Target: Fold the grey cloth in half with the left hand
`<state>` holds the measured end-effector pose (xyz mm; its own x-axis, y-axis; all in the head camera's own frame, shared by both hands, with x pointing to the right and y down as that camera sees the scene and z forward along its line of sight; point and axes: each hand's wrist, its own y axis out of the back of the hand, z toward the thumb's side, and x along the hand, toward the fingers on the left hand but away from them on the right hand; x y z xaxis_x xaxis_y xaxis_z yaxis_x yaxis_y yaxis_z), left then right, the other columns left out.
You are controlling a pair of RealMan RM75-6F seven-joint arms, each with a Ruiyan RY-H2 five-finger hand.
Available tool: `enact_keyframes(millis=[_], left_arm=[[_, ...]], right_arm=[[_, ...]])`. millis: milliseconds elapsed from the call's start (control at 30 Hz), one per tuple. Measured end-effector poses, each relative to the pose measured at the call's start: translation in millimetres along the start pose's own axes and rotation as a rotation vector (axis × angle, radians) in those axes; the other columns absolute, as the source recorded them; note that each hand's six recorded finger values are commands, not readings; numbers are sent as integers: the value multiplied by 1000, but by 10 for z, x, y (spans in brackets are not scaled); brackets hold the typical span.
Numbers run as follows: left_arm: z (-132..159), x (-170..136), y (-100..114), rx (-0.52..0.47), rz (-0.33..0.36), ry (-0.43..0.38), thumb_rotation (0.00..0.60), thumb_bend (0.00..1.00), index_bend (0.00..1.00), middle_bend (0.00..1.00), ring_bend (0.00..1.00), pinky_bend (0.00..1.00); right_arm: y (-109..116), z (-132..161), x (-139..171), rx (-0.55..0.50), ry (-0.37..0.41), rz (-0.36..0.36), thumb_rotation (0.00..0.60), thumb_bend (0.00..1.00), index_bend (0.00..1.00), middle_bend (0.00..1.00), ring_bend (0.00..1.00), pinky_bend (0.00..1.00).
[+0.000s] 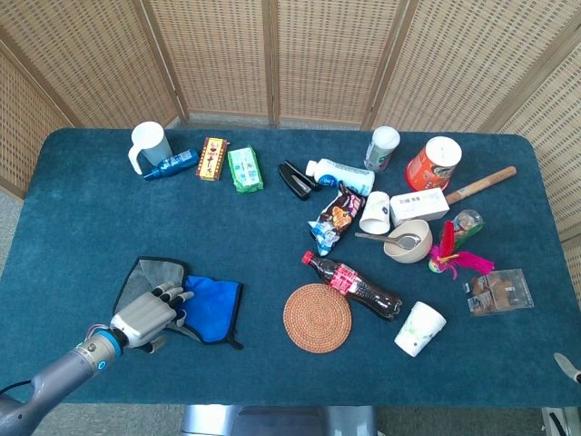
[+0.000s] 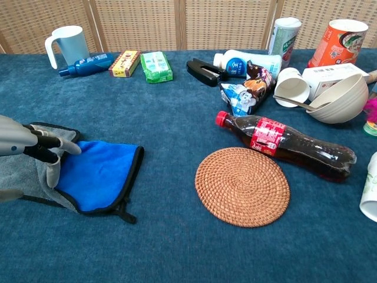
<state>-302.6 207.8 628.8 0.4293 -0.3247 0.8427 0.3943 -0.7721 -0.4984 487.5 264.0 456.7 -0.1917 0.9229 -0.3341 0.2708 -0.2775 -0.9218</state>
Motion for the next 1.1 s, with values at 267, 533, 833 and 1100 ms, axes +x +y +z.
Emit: enact_keyframes(millis=[267,533,833,1100], left_arm=[[-116,8,165,-42,101,11,600,504,295,0,0,42],[-372,141,330,-27,192,80,600,504,295,0,0,52],[-613,385,380,-5,214,159,600,503,296,0,0,55],[-800,658,370,15,202,233,600,503,296,0,0,60]], right_arm=[[2,2,1,-1,1,0,600,0,0,0,0,0],[-6,15,6,1,6,2,600,0,0,0,0,0],[-12,13,3,4,4,3,600,0,0,0,0,0],[-34,11,-12,8,0,10,600,0,0,0,0,0]])
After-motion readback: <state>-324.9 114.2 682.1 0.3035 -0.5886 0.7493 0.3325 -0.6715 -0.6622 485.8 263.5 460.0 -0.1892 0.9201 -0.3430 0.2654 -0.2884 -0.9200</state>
